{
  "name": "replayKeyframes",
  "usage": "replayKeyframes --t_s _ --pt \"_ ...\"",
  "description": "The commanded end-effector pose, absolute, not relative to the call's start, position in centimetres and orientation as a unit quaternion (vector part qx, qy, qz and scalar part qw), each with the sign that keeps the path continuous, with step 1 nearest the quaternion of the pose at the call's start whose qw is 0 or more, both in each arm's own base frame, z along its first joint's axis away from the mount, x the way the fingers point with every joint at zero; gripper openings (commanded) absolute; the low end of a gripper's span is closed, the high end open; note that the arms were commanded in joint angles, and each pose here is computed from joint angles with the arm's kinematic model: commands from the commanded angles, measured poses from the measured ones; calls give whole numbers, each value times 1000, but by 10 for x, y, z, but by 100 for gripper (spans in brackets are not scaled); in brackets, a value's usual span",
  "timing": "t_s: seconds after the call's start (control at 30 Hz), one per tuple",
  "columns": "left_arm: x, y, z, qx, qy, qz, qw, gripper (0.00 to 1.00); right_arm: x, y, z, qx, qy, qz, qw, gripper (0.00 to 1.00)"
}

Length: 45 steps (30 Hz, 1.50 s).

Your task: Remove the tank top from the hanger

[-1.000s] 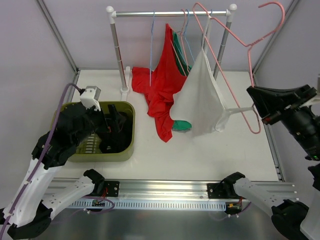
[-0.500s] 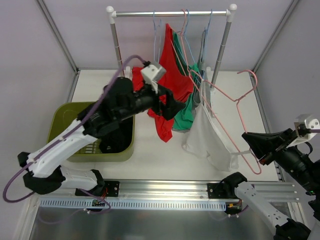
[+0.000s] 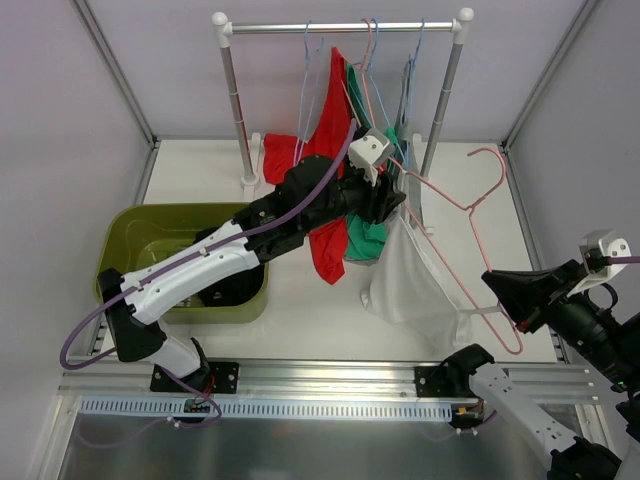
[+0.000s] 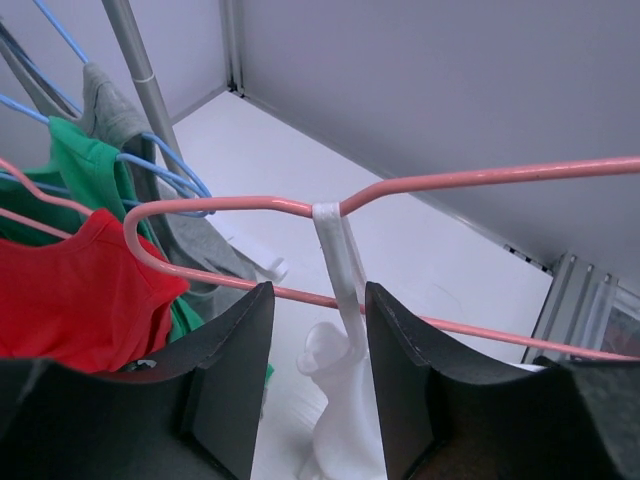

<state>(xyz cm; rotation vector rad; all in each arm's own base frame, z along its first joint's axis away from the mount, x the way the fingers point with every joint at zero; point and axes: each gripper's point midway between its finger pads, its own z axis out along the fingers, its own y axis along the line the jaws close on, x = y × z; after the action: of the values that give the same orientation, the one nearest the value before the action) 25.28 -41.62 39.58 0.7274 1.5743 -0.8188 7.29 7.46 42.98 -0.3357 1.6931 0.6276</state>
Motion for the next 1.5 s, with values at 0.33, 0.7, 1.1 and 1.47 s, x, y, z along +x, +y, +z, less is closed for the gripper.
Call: replayKeyframes --t_s 0.33,0.7,1.1,1.47 --pt "266 -423 435 277 629 -361 630 20 77 88 445 -160 713 298 614 0" --pt "271 -382 428 235 650 -311 652 0 96 74 429 -137 735 242 618 0" --pt "269 -384 415 247 655 -309 643 14 90 86 432 -162 729 270 608 0" --pt "274 -381 407 229 668 -300 642 0 84 85 433 -167 723 275 612 1"
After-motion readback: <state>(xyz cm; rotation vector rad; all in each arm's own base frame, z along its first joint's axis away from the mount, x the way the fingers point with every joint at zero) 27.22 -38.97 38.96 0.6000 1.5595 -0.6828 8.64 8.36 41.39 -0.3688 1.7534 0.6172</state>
